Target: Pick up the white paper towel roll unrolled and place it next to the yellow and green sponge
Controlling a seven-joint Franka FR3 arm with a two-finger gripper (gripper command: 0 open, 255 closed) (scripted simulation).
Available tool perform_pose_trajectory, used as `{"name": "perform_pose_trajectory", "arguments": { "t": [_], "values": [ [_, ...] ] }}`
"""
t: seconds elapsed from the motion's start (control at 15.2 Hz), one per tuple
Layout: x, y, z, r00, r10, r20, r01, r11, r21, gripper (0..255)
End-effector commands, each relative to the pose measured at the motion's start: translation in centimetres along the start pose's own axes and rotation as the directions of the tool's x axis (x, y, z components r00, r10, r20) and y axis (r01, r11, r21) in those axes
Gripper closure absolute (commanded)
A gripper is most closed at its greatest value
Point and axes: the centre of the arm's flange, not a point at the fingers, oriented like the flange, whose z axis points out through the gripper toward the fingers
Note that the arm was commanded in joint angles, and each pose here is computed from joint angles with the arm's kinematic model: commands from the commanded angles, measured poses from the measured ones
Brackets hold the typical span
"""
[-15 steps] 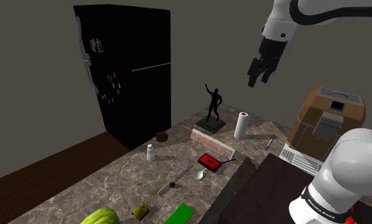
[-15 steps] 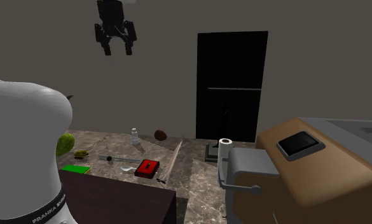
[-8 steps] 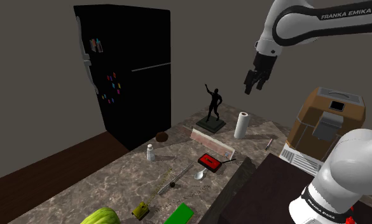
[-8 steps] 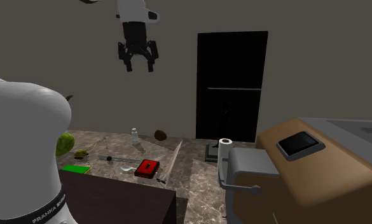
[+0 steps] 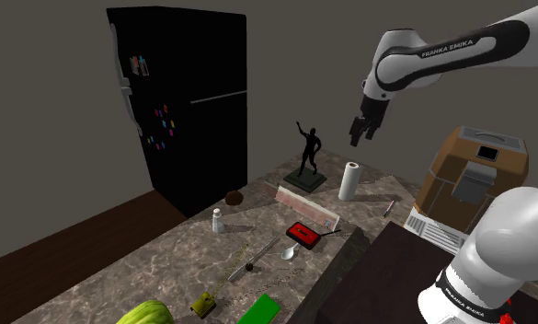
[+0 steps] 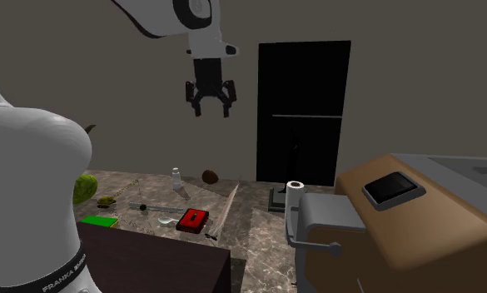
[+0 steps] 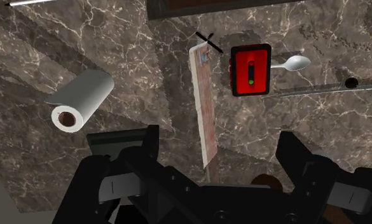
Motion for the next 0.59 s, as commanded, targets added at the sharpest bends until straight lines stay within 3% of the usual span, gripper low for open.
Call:
{"name": "perform_pose_trajectory", "arguments": {
  "t": [0.0,0.53],
  "values": [
    [1.2,1.8,1.8,1.0,-0.003,0.003,0.003,1.0,-0.004,0],
    [5.1,8.5,8.9,1.0,-0.015,0.017,0.015,1.0,-0.014,0]
  ]
}}
